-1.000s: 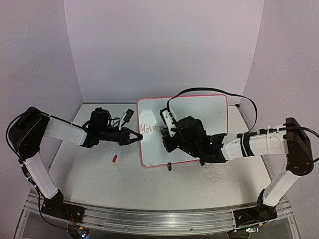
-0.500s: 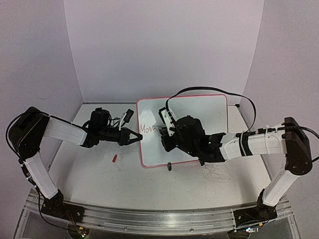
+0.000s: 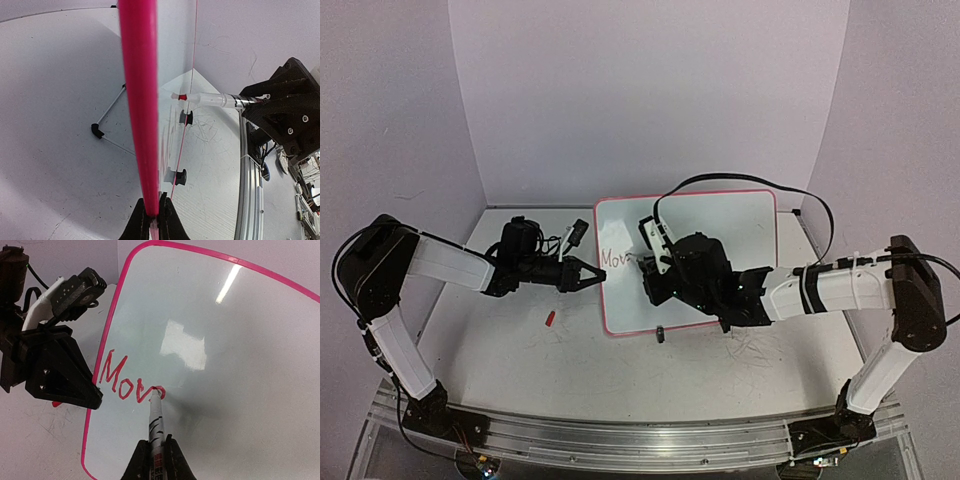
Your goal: Write a sentence on the whiteboard
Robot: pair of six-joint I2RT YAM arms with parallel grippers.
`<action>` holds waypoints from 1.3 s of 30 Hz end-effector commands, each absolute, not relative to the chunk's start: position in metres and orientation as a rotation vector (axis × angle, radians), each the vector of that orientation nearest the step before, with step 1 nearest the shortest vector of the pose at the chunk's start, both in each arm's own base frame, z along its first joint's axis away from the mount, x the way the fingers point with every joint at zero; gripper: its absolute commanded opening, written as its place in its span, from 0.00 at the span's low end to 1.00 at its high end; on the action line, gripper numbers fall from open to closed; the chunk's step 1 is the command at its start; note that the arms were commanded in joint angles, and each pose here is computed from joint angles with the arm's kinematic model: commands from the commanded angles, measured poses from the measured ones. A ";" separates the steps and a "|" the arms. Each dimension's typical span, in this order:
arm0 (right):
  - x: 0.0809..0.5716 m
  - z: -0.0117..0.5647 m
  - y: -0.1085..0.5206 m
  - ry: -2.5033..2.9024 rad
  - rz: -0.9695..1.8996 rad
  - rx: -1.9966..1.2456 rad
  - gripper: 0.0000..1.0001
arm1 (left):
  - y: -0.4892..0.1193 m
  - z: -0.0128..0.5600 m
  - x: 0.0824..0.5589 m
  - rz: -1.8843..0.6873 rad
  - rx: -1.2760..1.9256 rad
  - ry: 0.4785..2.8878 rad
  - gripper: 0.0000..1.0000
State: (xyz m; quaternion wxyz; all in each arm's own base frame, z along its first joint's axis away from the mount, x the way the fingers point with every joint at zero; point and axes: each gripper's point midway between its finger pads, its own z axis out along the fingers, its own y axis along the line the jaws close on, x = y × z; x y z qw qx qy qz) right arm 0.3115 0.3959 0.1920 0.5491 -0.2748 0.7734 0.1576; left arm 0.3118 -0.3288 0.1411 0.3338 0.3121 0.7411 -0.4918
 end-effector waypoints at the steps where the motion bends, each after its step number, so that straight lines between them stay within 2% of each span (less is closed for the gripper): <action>1: 0.312 0.185 0.393 1.855 0.373 -0.641 0.00 | -0.332 0.161 0.316 -1.243 0.845 1.867 0.00; 39: 0.309 0.176 0.376 1.890 0.319 -0.626 0.00 | -0.332 0.160 0.316 -1.239 0.844 1.876 0.00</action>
